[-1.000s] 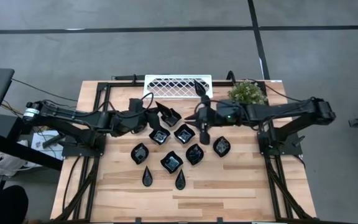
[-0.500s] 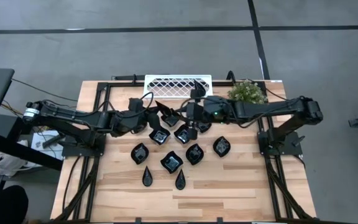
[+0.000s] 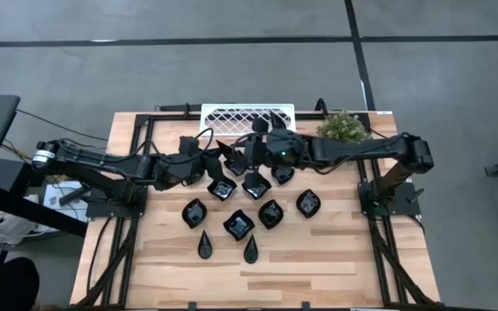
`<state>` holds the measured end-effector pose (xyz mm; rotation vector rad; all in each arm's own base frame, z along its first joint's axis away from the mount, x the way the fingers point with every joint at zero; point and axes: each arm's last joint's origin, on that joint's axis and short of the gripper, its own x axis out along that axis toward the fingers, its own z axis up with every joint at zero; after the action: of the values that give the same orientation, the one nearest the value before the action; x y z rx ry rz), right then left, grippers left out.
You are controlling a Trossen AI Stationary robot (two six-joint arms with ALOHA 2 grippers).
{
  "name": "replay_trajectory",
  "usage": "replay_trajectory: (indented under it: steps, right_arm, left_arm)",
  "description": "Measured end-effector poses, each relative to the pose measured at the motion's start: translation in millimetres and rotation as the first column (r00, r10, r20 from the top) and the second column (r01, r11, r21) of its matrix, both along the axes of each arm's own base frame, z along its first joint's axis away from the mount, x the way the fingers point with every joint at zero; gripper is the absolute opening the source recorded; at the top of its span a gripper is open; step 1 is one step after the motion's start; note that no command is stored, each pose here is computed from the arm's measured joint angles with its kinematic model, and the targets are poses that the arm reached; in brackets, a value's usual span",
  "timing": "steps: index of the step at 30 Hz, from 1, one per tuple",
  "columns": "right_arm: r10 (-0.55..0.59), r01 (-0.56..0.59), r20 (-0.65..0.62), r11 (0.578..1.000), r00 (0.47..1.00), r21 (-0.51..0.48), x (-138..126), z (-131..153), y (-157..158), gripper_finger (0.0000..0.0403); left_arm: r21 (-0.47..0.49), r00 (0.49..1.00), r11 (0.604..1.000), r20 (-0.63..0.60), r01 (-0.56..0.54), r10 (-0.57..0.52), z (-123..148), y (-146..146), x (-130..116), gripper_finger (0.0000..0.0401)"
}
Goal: Pick & Place Mini shaped plates
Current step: Stack the drop-shaped plate on top of the other drop-shaped plates on the shelf
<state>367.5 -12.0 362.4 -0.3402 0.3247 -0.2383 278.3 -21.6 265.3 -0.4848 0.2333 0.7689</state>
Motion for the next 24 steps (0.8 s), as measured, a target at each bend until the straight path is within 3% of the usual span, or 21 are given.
replay_trajectory:
  steps: [24]
  right_arm:
    - [-0.01,0.01,-0.006,0.999,1.0,0.03,3,-3,-15,0.0113]
  left_arm:
    - [-0.004,1.0,1.0,0.026,0.0,0.0,2,0,1,0.0004]
